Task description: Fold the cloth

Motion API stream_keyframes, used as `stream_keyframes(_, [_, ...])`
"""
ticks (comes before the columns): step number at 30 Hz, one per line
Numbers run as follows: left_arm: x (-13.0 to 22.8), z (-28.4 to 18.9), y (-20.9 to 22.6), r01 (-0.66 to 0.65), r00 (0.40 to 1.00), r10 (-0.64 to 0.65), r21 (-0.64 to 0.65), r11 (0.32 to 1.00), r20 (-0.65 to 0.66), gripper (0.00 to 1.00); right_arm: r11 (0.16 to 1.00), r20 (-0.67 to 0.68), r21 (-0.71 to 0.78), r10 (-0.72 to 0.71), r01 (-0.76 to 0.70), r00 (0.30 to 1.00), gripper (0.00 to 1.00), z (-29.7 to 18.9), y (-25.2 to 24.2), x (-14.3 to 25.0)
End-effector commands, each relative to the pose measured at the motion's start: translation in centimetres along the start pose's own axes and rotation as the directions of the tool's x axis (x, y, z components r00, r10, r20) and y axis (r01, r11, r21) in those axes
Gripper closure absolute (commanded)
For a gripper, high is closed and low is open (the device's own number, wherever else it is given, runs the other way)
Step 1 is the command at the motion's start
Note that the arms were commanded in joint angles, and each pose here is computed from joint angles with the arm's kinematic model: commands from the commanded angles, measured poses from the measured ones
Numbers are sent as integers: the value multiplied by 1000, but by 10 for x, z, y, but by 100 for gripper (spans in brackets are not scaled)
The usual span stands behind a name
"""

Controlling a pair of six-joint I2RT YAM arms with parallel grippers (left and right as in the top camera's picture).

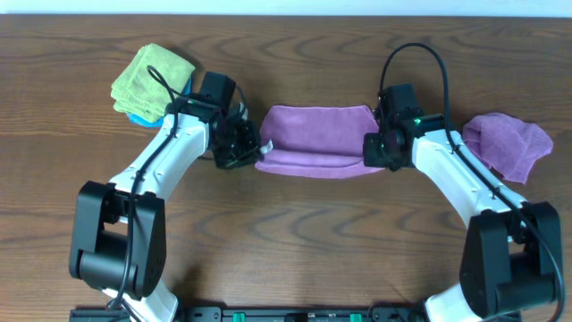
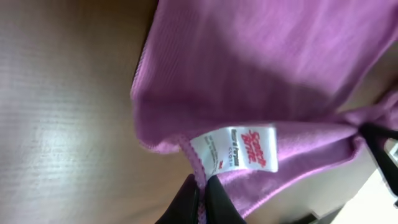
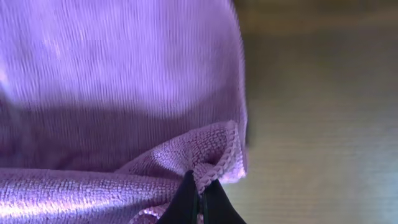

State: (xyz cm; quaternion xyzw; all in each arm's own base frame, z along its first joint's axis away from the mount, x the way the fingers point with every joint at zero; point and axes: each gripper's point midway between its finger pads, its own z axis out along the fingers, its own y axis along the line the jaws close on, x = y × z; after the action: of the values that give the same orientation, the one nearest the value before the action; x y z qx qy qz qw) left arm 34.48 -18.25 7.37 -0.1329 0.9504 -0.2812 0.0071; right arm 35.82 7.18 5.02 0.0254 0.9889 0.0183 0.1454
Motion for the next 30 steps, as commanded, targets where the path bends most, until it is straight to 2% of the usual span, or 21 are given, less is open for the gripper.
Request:
stream_keyframes(1, [-20, -7, -3, 38, 995, -38, 2, 999, 93, 94, 998, 93, 64, 22, -28, 995, 98, -7, -12, -20])
stream_keyframes(7, [-55, -7, -8, 44, 970, -45, 9, 999, 240, 94, 997, 268, 59, 31, -48, 963, 99, -13, -9, -62])
stream_keyframes(13, [-72, 2, -6, 52, 955, -53, 13, 999, 290, 94, 998, 362, 33, 34, -50, 931, 98, -9, -3, -88])
stream_keyframes(23, [-95, 24, 3, 50, 941, -48, 5, 999, 336, 94, 999, 372, 40, 8, -24, 928, 98, 31, 1, -98])
stream_keyframes(30, [-103, 50, 14, 80, 941, -79, 10, 997, 328, 94, 995, 363, 104, -43, 6, 931, 99, 54, -6, -98])
